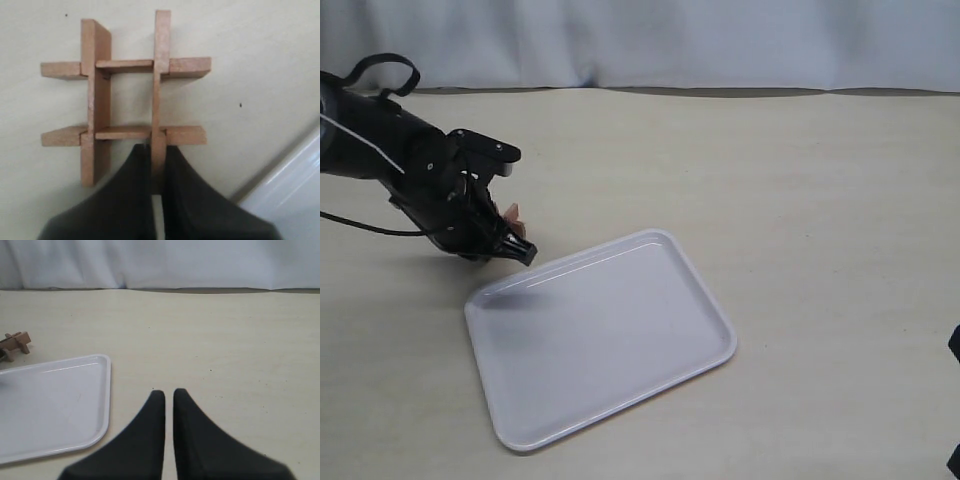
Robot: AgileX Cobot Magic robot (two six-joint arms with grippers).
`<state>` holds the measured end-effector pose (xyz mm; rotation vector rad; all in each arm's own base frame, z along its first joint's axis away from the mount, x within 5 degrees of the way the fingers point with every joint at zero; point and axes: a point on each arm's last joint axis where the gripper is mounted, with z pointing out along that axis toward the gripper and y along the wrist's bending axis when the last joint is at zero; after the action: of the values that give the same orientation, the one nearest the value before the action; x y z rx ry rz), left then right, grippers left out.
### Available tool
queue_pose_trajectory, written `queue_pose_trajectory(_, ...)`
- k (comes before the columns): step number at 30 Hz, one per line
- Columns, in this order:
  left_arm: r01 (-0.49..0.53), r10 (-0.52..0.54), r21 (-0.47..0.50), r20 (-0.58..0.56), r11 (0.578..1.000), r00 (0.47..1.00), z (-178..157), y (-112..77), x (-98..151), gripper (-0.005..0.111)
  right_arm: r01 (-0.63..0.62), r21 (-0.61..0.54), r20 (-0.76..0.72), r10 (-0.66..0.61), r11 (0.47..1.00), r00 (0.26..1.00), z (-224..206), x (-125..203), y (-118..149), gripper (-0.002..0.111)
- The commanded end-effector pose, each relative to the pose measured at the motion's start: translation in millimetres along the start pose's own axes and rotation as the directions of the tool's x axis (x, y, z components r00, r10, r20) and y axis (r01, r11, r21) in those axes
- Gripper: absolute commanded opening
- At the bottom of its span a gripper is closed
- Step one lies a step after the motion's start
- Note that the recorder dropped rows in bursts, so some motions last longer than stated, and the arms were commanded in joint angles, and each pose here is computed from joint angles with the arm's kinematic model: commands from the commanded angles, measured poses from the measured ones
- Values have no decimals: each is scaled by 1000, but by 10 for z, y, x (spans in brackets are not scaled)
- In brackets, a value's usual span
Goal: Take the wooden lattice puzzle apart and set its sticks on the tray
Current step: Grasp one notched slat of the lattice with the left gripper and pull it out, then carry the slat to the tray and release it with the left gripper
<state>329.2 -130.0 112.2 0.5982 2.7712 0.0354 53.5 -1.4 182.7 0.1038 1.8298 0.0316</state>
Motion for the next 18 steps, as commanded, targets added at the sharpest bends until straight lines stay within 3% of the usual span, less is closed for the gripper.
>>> queue_pose_trajectory(1, 9, -9, -7, 48, 1000, 999, -197, 31, -50, 0, 4, -3, 4, -4, 1000, 1000, 1, 7, 1, 6)
queue_pose_trajectory(11, -1, -2, 22, 133, 1000, 991, -604, -13, -109, 0, 4, -3, 4, -4, 1000, 1000, 1, 7, 1, 6)
queue_pose_trajectory(18, -229, 203, 141, 176, 963, 963, -763, -607, -83, 0, 4, -3, 4, -4, 1000, 1000, 1, 7, 1, 6)
